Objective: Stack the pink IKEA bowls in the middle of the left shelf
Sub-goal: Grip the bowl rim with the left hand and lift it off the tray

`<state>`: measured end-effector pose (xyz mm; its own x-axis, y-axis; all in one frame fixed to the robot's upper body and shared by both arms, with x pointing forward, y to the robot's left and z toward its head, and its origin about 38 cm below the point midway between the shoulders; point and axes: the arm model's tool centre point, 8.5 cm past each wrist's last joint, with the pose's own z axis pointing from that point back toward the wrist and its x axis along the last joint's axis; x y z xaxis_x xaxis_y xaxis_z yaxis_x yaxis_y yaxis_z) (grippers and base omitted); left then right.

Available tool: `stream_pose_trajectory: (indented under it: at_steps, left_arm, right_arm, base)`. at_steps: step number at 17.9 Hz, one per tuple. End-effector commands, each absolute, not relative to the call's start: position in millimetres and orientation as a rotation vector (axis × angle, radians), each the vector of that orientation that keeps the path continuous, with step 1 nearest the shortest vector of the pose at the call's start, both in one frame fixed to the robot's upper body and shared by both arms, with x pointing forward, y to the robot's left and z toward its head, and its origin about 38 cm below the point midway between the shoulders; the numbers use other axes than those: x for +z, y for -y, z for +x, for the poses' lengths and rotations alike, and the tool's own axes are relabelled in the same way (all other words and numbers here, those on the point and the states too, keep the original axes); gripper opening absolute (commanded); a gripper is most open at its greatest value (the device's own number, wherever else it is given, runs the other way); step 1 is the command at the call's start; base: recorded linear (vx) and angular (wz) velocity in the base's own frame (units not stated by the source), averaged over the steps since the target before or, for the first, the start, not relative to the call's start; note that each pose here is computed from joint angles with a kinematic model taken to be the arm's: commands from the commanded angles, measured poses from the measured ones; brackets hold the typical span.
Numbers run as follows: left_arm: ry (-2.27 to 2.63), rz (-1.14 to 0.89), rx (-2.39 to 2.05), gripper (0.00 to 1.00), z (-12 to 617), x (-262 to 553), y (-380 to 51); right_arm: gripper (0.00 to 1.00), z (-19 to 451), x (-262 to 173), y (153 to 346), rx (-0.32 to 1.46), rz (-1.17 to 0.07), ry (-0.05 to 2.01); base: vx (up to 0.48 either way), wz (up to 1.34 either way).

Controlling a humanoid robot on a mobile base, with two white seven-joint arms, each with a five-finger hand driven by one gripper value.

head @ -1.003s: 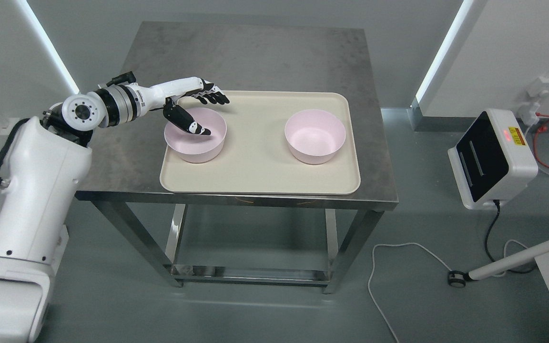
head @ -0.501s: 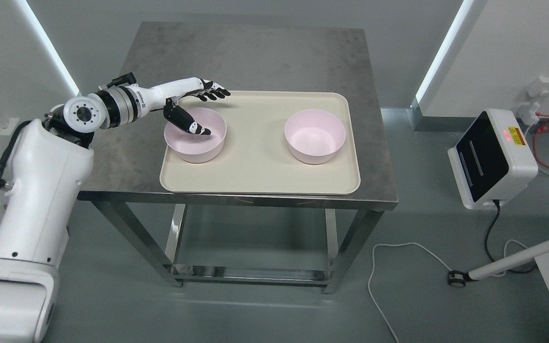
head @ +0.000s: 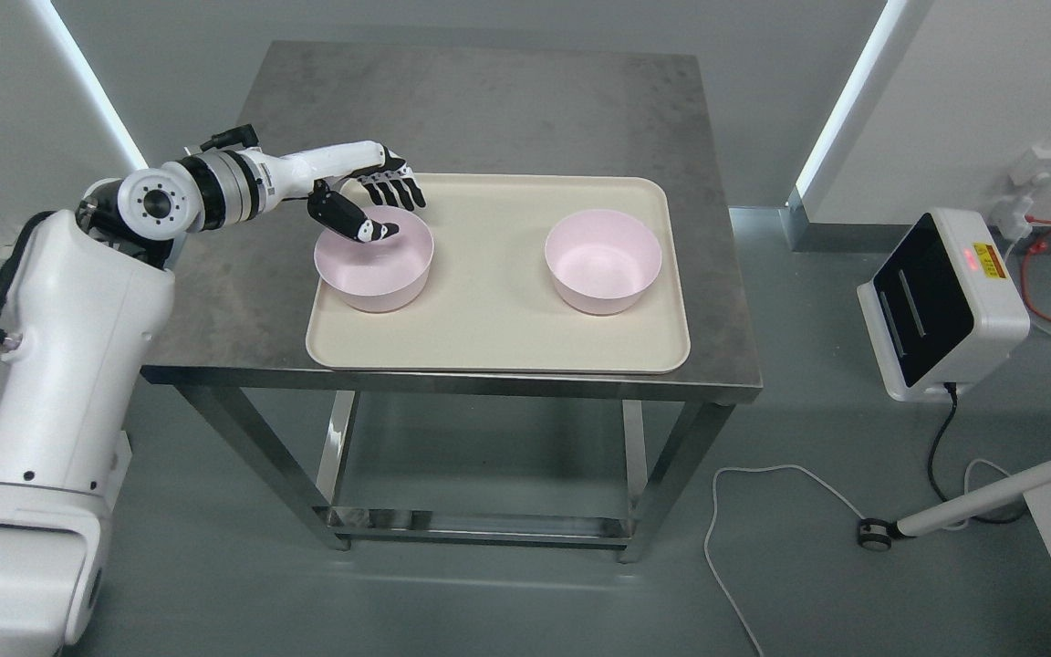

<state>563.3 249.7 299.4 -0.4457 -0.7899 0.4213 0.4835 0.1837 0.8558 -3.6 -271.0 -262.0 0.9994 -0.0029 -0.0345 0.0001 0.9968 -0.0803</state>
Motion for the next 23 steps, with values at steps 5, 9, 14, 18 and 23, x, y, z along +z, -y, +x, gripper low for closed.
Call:
stream_pose_trajectory:
  at_steps: [5,9,14,18,23]
  left_arm:
    - [1.352,0.328,-1.568,0.27,561.8,289.8,-241.0]
    - [1.328,0.322,-1.601,0.25,560.9,282.3,-233.2]
    - [1.348,0.318,-1.600,0.00,561.1,284.0,-230.2]
    - [1.389,0.316,-1.574,0.00,562.4,291.1,-229.1]
    - [1.581,0.243,-1.456,0.00,568.1,341.7,-197.1]
  right_arm:
    - [1.00,-10.8,-261.4,282.5,-0.012,-0.099,-0.030]
    - [1.00,-10.8,-261.4,282.5,-0.012,-0.099,-0.030]
    - [1.00,-10.7,-261.4,282.5,-0.013,-0.099,-0.028]
    - [1.00,-10.7,-261.4,282.5,-0.012,-0.099,-0.029]
    - [1.00,-10.6,-261.4,282.5,-0.012,-0.099,-0.029]
  base:
    - [0.000,0.00]
    - [0.000,0.00]
    - [0.000,0.00]
    - [0.000,0.00]
    - [0.000,0.00]
